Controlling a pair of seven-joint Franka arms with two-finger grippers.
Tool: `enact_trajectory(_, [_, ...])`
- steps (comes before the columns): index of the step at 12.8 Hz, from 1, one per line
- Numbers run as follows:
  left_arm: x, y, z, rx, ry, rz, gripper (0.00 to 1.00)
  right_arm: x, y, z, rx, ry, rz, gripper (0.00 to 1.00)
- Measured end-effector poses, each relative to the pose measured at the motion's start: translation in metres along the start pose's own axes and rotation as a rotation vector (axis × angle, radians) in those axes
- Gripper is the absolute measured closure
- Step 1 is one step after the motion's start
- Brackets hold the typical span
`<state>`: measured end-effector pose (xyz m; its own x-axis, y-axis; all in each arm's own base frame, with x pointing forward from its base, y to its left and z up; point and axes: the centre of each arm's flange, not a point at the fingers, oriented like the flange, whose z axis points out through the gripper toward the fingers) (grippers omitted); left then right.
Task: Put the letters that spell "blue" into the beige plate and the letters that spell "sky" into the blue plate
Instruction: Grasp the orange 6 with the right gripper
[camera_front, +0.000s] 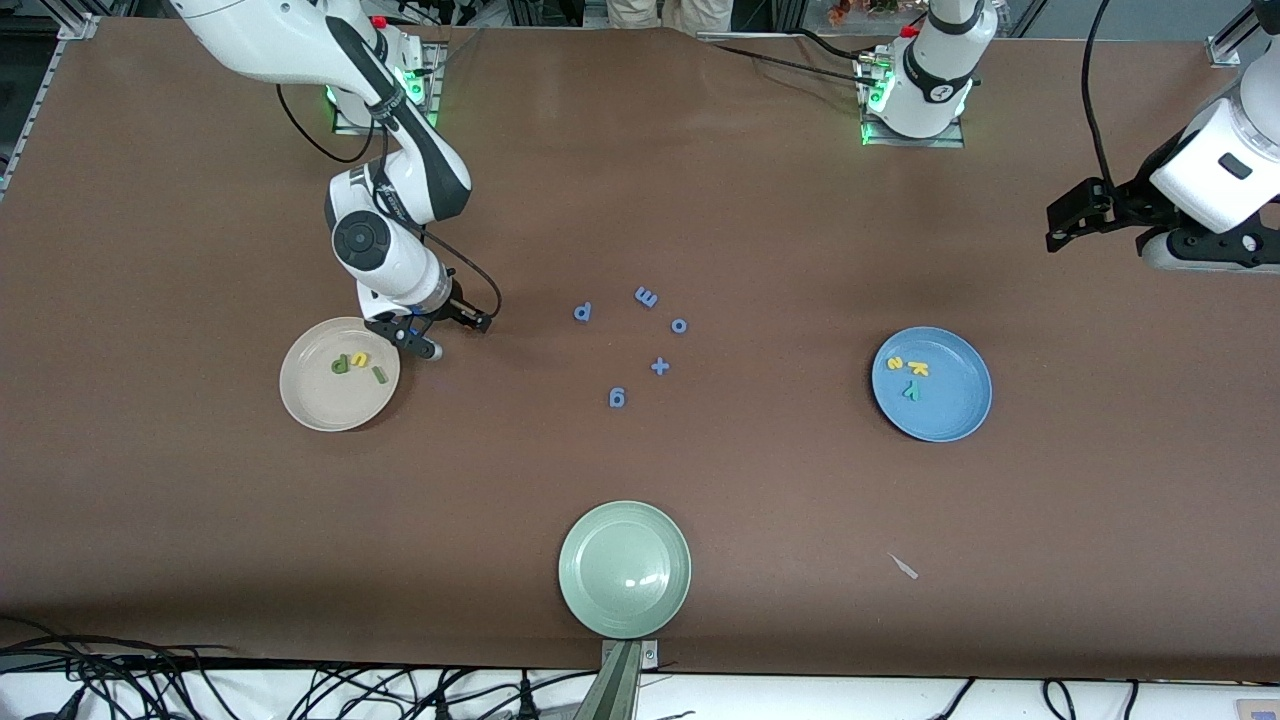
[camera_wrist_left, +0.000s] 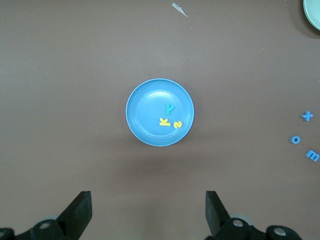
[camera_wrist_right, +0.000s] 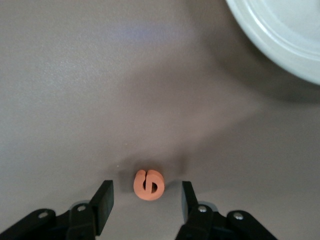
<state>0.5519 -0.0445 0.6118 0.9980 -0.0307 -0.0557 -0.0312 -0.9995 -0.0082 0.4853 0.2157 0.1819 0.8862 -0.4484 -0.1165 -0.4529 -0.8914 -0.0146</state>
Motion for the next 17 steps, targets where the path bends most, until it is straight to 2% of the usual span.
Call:
enact_trajectory(1, [0.0,0.0,0.0,0.0,0.0,0.0,0.0,-0.001,0.001,0.001,-0.001,-0.001,0.001,0.42])
enact_trajectory(2, [0.0,0.0,0.0,0.0,0.0,0.0,0.0,-0.001,0.001,0.002,-0.001,-0.001,0.001,0.42])
enact_trajectory(3, [0.0,0.0,0.0,0.0,0.0,0.0,0.0,-0.001,0.001,0.002,-0.001,-0.001,0.001,0.51])
enact_trajectory(4, [0.0,0.0,0.0,0.0,0.0,0.0,0.0,-0.001,0.001,0.002,-0.001,0.0,0.001,0.54])
enact_trajectory(10, [0.0,0.0,0.0,0.0,0.0,0.0,0.0,-0.002,0.003,0.008,0.009,0.006,0.002,0.58])
enact_trajectory(11, [0.0,0.0,0.0,0.0,0.0,0.0,0.0,-0.002,0.003,0.008,0.01,0.007,0.003,0.63])
enact_trajectory(12, [0.0,0.0,0.0,0.0,0.0,0.0,0.0,-0.002,0.003,0.008,0.01,0.007,0.003,0.64])
enact_trajectory(13, [0.0,0.0,0.0,0.0,0.0,0.0,0.0,-0.001,0.003,0.007,0.01,0.008,0.003,0.72])
enact_trajectory(17, [0.0,0.0,0.0,0.0,0.0,0.0,0.0,0.006,0.003,-0.008,0.0,0.01,-0.036,0.72])
